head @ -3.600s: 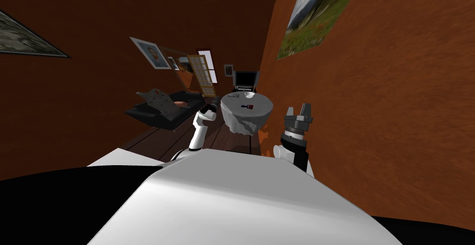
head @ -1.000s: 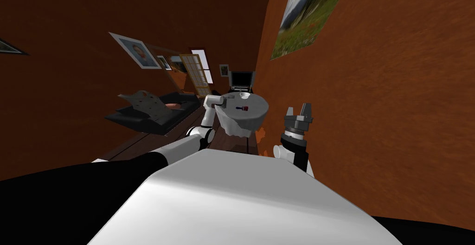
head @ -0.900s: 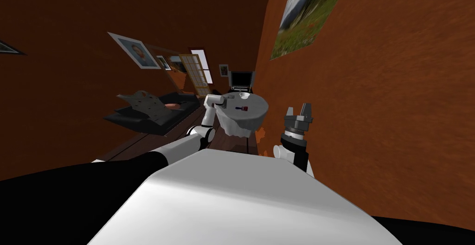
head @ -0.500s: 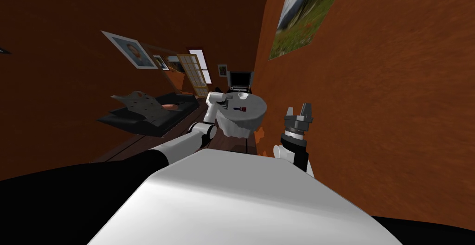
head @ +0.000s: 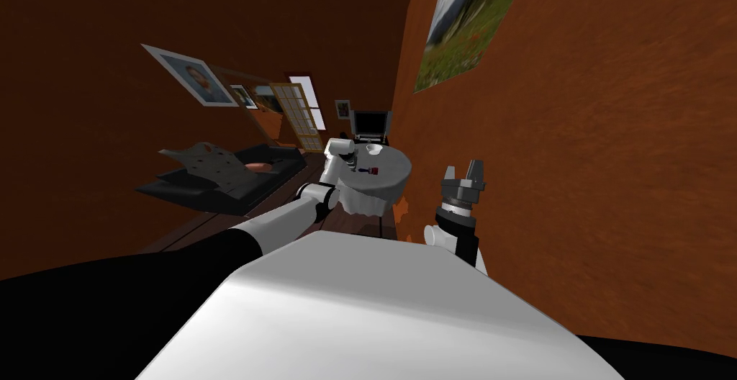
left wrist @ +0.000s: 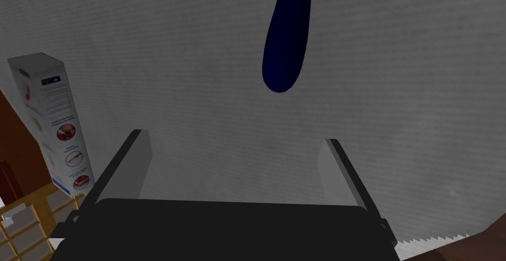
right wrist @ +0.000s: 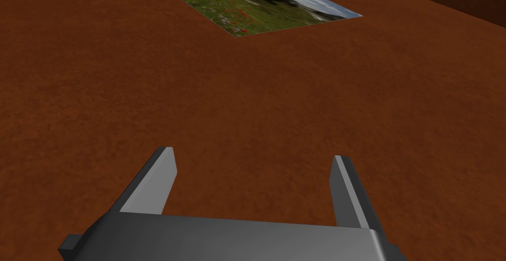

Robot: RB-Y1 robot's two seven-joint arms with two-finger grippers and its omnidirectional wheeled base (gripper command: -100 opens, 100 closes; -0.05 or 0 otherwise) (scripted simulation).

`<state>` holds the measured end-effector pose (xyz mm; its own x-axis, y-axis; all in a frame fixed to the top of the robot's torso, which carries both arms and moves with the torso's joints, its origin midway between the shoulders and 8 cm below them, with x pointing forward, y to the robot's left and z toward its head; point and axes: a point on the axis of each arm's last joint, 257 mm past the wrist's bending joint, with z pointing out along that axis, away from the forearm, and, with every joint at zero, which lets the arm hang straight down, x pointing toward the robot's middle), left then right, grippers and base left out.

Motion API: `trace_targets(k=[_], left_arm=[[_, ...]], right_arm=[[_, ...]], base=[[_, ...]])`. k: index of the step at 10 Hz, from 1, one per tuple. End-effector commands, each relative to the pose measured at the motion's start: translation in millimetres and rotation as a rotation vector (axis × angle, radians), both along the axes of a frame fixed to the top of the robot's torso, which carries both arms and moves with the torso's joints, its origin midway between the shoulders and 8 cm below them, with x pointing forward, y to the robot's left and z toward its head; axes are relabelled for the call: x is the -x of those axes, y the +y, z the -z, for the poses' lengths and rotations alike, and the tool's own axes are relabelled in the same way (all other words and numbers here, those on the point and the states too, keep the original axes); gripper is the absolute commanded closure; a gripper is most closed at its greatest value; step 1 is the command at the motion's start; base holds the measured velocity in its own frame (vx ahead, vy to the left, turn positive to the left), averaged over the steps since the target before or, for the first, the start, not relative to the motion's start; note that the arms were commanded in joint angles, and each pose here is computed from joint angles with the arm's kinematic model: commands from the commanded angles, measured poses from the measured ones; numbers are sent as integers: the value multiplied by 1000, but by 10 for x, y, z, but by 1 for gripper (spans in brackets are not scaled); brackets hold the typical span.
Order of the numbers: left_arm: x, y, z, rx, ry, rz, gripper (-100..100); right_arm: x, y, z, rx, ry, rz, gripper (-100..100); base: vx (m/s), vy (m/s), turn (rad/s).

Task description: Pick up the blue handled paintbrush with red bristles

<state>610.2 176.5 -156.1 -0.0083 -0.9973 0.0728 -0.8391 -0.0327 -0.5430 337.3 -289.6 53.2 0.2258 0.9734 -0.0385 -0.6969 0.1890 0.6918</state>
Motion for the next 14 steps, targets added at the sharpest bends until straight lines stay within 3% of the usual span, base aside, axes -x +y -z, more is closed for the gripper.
trace_targets(k=[1,4,5,11,12,14], left_arm=[[77,-21,78,0,55,-3,-100],[236,-163,135,0,166,-7,-100],[255,-160,143,-1,174,-8,-100],[687,-357,228,-29,402,-26,-100],[694,-356,229,-30,405,-26,-100],[823,-378,243,-41,463,-31,-100]], right_arm=[[0,0,0,0,0,0,0],[0,0,0,0,0,0,0],[0,0,0,0,0,0,0],[0,0,0,0,0,0,0],[0,0,0,0,0,0,0],[0,0,0,0,0,0,0]], base=[[38,-41,-25],[52,-39,-29],[50,-40,-17],[69,-48,-33],[52,-35,-12],[39,-26,-19]])
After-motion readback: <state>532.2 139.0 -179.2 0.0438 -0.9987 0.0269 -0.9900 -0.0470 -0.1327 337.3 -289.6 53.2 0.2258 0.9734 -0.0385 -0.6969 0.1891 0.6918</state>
